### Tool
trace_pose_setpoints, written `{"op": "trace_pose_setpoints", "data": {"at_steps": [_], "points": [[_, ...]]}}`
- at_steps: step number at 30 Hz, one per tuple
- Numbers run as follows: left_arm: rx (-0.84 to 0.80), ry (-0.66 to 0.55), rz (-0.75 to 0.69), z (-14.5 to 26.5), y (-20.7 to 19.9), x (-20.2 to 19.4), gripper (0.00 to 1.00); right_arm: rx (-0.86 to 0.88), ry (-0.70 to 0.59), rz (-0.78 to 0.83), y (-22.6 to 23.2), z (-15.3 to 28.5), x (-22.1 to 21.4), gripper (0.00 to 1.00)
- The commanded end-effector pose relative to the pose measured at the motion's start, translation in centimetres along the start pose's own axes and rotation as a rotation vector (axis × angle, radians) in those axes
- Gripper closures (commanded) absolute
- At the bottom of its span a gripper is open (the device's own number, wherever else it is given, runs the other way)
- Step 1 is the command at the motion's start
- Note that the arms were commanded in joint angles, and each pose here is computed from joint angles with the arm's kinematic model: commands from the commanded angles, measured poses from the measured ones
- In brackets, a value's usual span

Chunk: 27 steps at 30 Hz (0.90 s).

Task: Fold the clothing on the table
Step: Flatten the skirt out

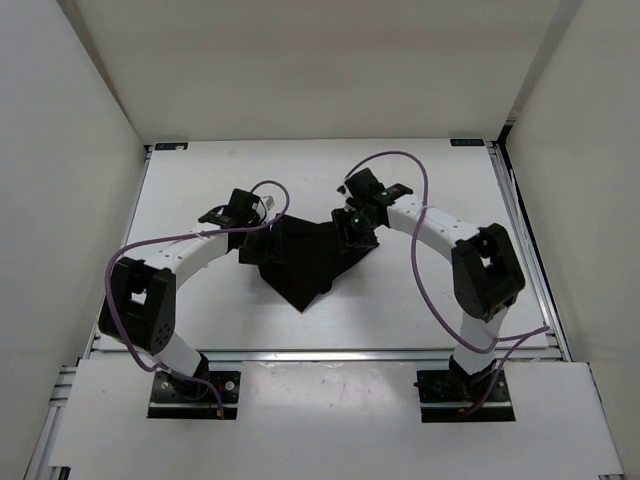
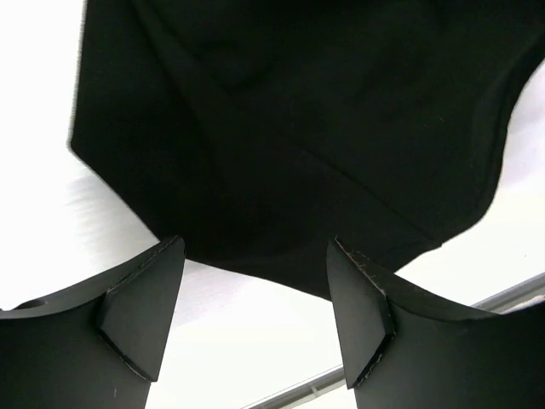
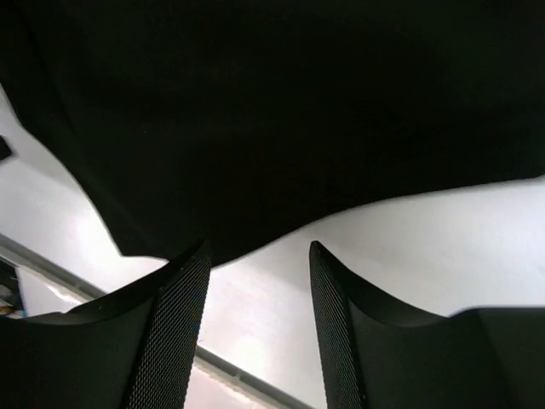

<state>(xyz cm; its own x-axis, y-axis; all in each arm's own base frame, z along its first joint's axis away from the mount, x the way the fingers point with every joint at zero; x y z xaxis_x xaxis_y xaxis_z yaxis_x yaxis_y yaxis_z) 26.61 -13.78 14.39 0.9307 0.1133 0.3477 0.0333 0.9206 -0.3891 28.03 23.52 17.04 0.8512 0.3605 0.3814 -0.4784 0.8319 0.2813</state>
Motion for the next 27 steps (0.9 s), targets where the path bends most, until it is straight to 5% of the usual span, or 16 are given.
{"op": "trace_pose_setpoints", "data": {"at_steps": [1, 8, 12, 18, 27], "points": [[0.008, -0.022, 0.032, 0.3, 0.6, 0.5, 0.22, 0.106, 0.004, 0.151, 1.8, -1.8, 0.8, 0.44], [0.039, -0.023, 0.094, 1.1, 3.0, -0.3, 0.22, 0.243, 0.111, 0.235, 3.7, -4.7, 0.4, 0.53], [0.049, -0.014, 0.131, 1.2, 3.9, -0.8, 0.22, 0.223, 0.157, 0.255, 4.0, -4.8, 0.0, 1.00], [0.050, -0.021, 0.157, 1.1, 4.2, -1.2, 0.22, 0.131, -0.120, 0.414, 6.9, 6.7, 3.7, 1.00], [0.051, -0.004, 0.141, 0.9, 3.6, -1.2, 0.23, 0.119, -0.386, 0.676, 10.5, 17.7, 1.2, 1.00]]}}
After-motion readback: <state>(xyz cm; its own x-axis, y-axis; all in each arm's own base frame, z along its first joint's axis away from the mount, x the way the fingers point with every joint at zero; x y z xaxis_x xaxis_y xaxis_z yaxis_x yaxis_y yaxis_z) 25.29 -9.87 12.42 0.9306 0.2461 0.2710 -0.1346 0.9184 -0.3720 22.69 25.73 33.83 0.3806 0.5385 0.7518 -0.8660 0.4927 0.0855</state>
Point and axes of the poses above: each gripper's point midway between its finger pads, its own z axis back along the fingers, its own y axis along the line the jaws close on, x = y × z, the point moved 9 cm from there along z, back along the fingers, and after that the axes turned 8 degrees about z, right-handed, at the moved point
